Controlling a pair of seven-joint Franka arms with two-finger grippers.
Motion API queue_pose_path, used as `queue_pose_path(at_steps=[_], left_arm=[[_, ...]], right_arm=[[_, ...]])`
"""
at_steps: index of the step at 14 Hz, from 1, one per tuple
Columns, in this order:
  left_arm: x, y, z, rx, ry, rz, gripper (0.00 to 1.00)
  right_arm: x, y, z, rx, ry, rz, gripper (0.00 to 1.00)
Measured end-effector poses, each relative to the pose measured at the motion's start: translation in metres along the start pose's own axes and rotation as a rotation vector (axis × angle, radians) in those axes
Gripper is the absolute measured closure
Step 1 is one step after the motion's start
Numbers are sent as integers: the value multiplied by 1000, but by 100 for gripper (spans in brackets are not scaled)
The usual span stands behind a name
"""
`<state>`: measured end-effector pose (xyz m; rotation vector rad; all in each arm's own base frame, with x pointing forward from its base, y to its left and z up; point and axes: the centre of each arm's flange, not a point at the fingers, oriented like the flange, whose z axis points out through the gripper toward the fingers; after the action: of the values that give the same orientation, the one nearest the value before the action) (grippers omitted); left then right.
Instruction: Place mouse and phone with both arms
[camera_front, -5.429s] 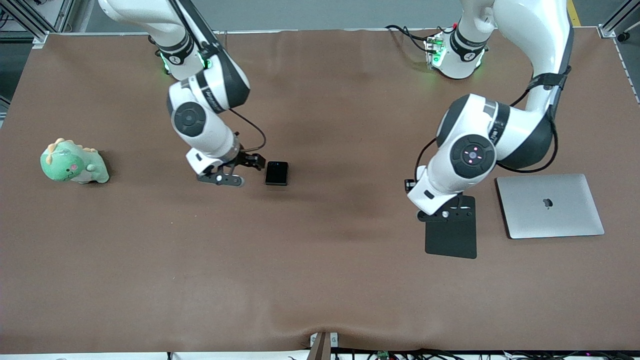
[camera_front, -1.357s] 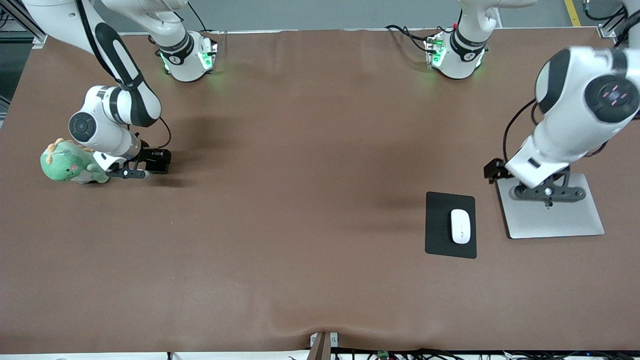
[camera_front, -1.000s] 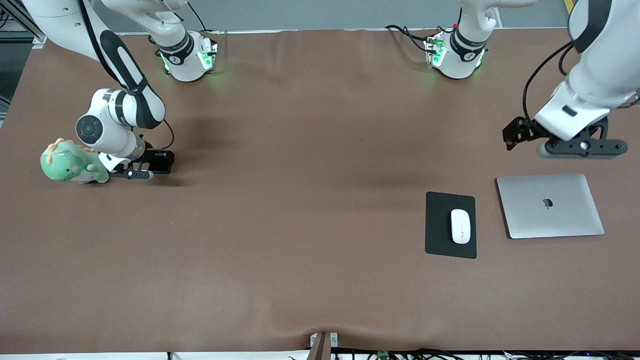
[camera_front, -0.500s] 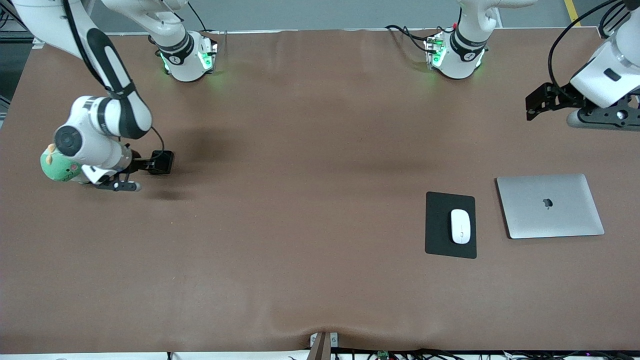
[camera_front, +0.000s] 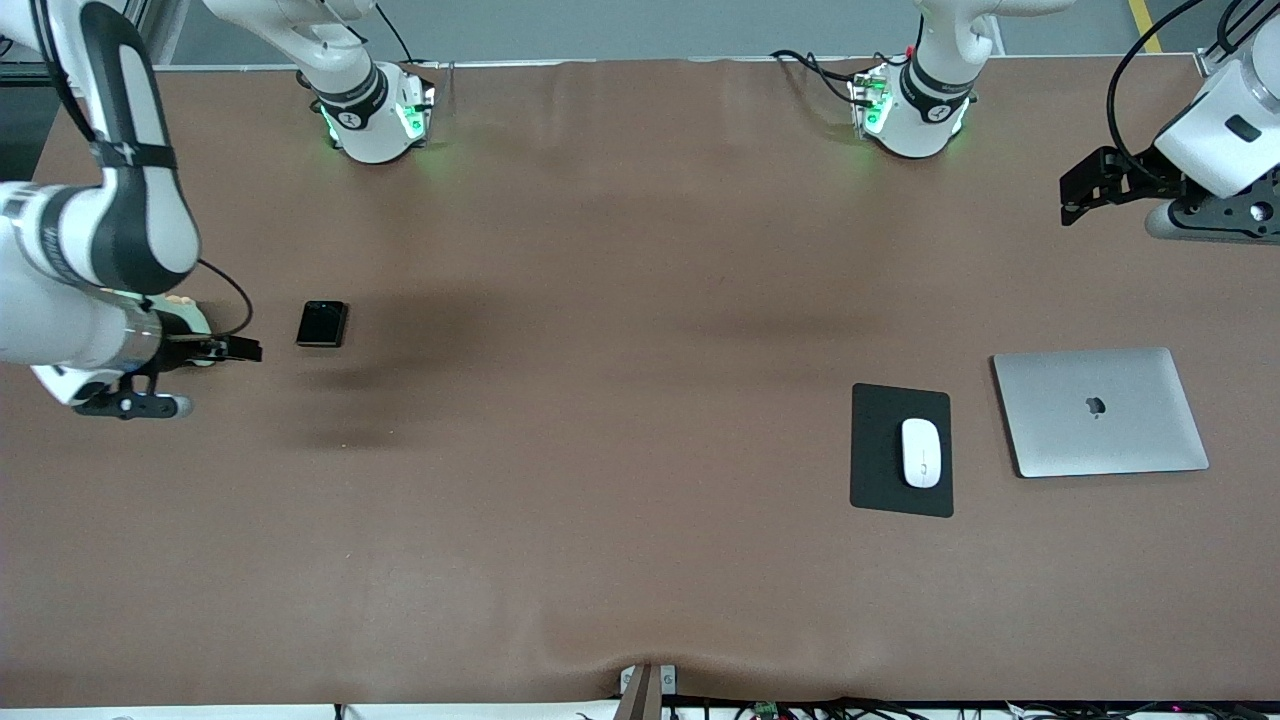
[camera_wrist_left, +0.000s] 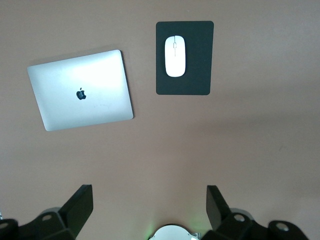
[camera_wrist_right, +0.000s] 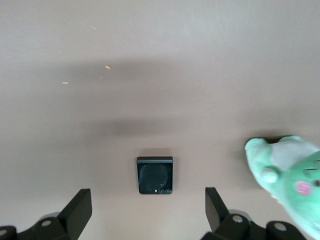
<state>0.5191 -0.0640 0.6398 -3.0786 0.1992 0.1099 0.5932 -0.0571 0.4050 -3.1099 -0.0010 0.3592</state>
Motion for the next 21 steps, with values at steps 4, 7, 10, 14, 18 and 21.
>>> queue_pose_path(at_steps=[4, 7, 10, 14, 18, 21], left_arm=[[10, 0, 0, -2, 3, 1, 0], [12, 1, 1, -2, 2, 2, 0], [12, 0, 0, -3, 3, 0, 0], [13, -2, 1, -3, 1, -3, 0], [14, -5, 2, -4, -1, -7, 0], [14, -5, 3, -4, -2, -8, 0]], right_arm=[[-7, -10, -92, 1, -10, -80, 0], [-11, -10, -152, -12, 72, -88, 0], [-20, -17, -200, -17, 157, -101, 0], [-43, -21, -219, -6, 118, -107, 0], [-85, -22, -242, 8, 82, -109, 0], [-103, -11, -231, 21, 65, -91, 0]])
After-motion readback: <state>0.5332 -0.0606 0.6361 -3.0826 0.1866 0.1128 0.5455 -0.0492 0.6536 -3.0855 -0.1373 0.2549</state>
